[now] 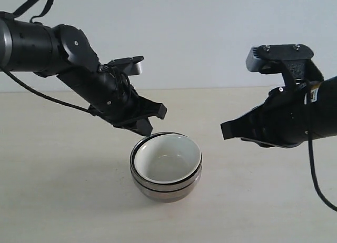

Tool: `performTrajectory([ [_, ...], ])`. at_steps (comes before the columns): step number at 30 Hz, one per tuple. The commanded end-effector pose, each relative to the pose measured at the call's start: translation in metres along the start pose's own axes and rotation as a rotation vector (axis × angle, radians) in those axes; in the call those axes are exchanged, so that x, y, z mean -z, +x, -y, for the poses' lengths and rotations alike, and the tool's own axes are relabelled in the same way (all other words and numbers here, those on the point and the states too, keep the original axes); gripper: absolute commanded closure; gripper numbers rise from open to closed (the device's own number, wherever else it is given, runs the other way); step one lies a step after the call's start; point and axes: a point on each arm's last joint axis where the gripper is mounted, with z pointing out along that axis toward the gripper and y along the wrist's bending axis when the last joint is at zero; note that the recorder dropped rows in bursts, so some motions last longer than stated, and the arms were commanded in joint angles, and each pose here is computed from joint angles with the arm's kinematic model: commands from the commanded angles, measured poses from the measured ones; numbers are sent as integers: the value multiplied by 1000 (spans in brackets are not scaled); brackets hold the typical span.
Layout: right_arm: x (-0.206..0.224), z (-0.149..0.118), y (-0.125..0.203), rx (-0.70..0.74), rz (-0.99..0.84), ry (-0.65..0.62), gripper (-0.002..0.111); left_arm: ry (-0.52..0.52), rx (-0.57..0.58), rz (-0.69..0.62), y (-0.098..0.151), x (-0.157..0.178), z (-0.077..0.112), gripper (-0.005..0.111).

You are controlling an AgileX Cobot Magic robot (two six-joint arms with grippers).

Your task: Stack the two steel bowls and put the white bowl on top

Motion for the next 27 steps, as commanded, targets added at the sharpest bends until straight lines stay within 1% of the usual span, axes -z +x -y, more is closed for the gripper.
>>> performTrajectory([
  [1, -10, -9, 3, 58, -4, -28, 108, -19, 2, 64, -7, 32, 1, 103],
  [5, -17, -26, 5, 105, 8, -69, 108, -22, 5, 89, -7, 56, 0, 103],
  [7, -21, -30, 7, 113, 2, -79, 108, -29, 5, 103, -5, 66, -1, 103],
  [12, -37, -30, 14, 106, -46, -72, 108, -53, 37, 118, 7, 84, -11, 103],
  [19, -47, -36, 17, 108, -50, -81, 108, -89, 55, 175, 20, 114, -20, 103],
  [23, -52, -44, 19, 117, -34, -100, 108, -100, 66, 200, 25, 124, -22, 103],
  [27, -57, -44, 22, 110, -56, -97, 108, -100, 67, 192, 29, 127, -23, 103],
])
